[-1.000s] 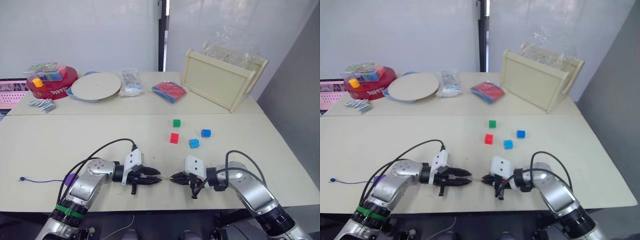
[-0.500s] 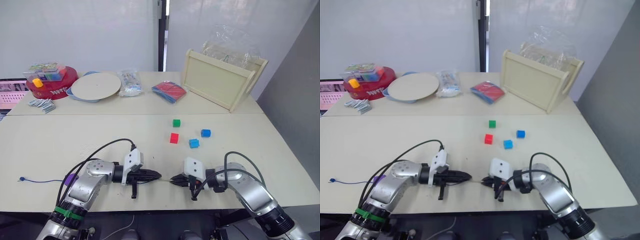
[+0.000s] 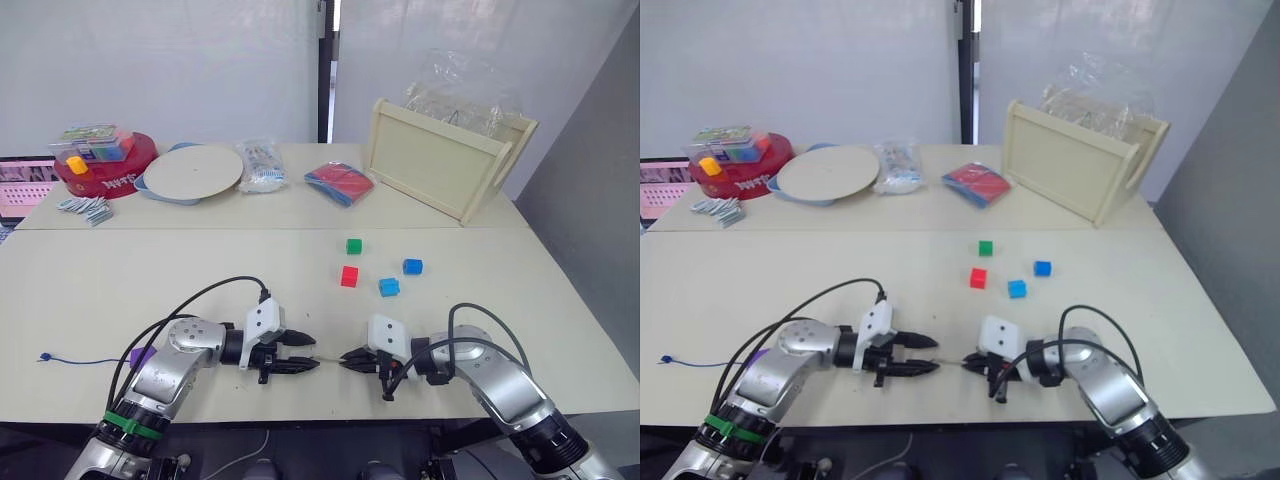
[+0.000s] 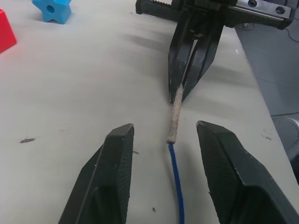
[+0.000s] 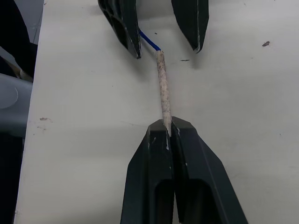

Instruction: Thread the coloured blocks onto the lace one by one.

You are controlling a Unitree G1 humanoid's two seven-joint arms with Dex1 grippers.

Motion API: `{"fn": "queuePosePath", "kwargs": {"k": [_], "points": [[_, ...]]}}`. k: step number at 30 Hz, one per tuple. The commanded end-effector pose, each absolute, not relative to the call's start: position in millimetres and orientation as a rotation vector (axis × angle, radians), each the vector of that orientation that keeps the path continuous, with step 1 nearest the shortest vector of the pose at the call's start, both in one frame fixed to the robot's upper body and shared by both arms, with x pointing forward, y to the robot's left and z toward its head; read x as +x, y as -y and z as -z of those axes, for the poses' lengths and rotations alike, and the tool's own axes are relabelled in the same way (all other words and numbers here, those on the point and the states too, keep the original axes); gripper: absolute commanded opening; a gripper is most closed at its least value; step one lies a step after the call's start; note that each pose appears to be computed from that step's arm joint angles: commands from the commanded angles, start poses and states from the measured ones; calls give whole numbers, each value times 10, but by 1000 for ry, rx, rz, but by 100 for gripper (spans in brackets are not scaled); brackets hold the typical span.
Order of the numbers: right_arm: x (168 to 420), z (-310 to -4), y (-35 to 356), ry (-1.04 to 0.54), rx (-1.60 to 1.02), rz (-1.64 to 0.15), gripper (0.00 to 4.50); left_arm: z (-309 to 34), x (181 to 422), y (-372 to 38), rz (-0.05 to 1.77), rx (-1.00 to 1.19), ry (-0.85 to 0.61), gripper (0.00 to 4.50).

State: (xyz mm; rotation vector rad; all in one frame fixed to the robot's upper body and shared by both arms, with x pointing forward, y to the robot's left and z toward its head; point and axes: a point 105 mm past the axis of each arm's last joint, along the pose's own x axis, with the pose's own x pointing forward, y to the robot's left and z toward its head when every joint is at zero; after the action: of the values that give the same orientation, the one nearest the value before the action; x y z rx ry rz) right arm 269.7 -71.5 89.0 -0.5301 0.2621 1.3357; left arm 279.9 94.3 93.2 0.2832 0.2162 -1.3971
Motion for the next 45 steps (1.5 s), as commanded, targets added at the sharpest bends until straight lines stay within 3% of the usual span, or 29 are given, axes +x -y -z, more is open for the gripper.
{"fn": "queuePosePath", "kwargs": {"k": [1, 7, 14, 29, 39, 42, 45], "points": [[2697, -978, 694, -227, -531, -1337, 0, -936, 2792, -883, 1408, 307, -188, 208], [2686, -982, 698, -226, -527, -1334, 0, -895, 2773, -862, 1420, 292, -203, 208], [2691, -989, 700, -226, -527, -1331, 0, -916, 2809, -869, 1408, 288, -192, 1], [2588, -969, 684, -241, -504, -1377, 0, -972, 2860, -866, 1393, 272, -172, 1], [2621, -1066, 753, -214, -448, -1291, 336, -1000, 2864, -929, 1418, 315, -175, 0], [2717, -1146, 979, -208, -363, -1139, 443, -1025, 2858, -1003, 1425, 346, -190, 0], [2790, -1184, 1200, -190, -287, -970, 447, -1060, 2860, -1060, 1418, 357, -193, 0]]}}
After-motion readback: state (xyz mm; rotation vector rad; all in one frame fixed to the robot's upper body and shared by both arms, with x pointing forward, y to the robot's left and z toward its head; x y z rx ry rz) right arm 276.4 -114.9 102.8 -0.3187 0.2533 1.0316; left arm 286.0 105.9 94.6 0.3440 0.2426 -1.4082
